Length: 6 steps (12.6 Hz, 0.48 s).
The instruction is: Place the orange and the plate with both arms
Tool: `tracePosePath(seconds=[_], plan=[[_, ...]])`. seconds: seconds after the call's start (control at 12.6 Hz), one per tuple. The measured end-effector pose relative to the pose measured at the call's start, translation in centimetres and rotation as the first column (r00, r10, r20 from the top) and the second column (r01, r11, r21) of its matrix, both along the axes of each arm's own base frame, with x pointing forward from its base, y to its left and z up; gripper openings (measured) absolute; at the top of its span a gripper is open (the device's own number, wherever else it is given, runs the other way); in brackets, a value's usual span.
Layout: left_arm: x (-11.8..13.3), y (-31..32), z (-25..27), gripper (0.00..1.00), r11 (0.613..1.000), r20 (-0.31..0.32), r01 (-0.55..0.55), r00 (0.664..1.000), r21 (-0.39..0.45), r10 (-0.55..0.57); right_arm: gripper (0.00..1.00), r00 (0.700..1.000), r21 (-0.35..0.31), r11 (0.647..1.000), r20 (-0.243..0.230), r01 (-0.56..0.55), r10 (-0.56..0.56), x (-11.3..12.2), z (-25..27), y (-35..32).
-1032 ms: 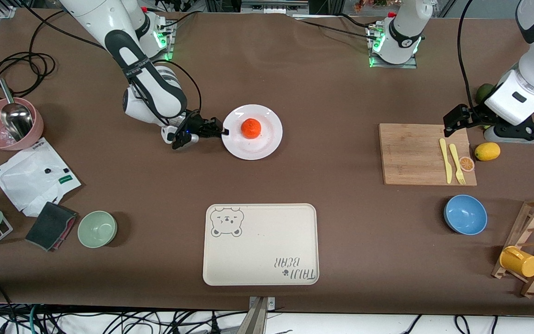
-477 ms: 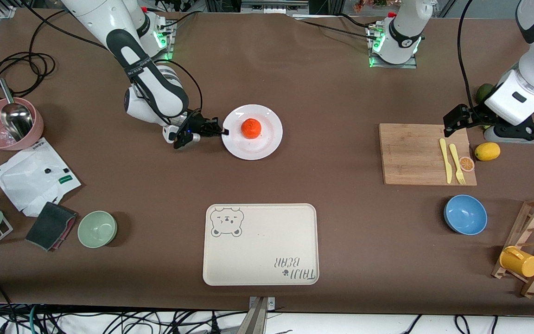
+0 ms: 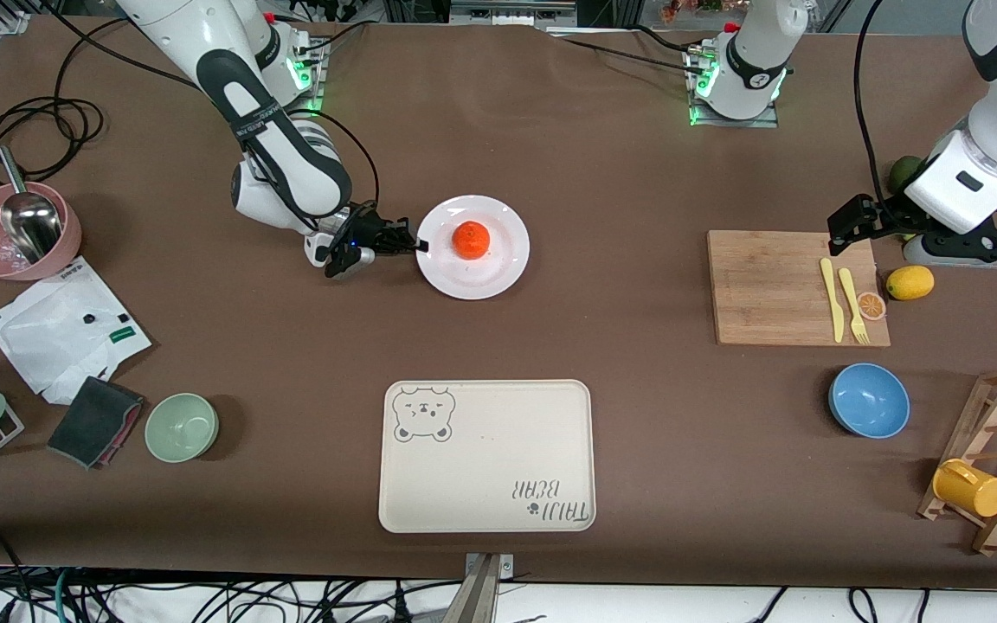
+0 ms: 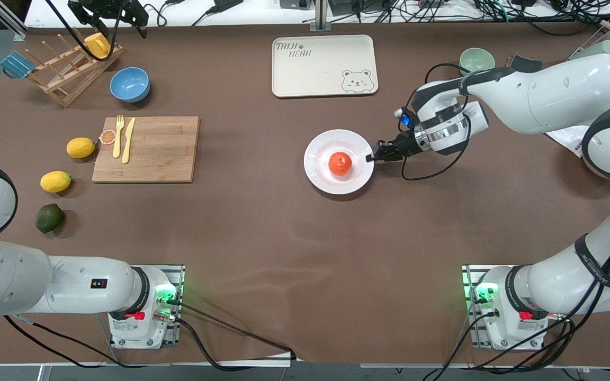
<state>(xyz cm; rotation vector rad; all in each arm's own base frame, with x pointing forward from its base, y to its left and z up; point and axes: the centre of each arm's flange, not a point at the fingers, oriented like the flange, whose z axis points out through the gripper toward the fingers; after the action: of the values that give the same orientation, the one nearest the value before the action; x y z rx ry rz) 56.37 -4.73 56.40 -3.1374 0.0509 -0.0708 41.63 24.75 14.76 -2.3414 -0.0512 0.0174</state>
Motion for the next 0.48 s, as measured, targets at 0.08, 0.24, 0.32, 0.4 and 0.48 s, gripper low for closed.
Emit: tracePosePath(seconds=[0.08, 0.24, 0.32, 0.4, 0.48], plan=[[0.0, 0.0, 0.0, 1.0, 1.0, 0.0, 0.0, 1.0, 0.0, 0.0, 0.07, 1.0, 0.001, 1.0, -0.001, 0.0, 0.0, -0.01, 0.0, 0.01], [0.0, 0.0, 0.0, 1.0, 1.0, 0.0, 0.0, 1.0, 0.0, 0.0, 0.07, 1.0, 0.007, 1.0, -0.009, 0.012, -0.012, 0.0, 0.01, 0.02], [0.0, 0.0, 0.0, 1.0, 1.0, 0.0, 0.0, 1.0, 0.0, 0.0, 0.06, 0.999, 0.015, 0.999, -0.016, 0.029, -0.029, 0.03, 0.05, 0.08], [0.0, 0.0, 0.0, 1.0, 1.0, 0.0, 0.0, 1.0, 0.0, 0.0, 0.06, 0.999, 0.023, 0.999, -0.021, 0.049, -0.049, 0.2, 0.17, 0.15], [0.0, 0.0, 0.0, 1.0, 1.0, 0.0, 0.0, 1.0, 0.0, 0.0, 0.06, 0.997, 0.032, 0.997, -0.024, 0.071, -0.07, 0.57, 0.42, 0.28]])
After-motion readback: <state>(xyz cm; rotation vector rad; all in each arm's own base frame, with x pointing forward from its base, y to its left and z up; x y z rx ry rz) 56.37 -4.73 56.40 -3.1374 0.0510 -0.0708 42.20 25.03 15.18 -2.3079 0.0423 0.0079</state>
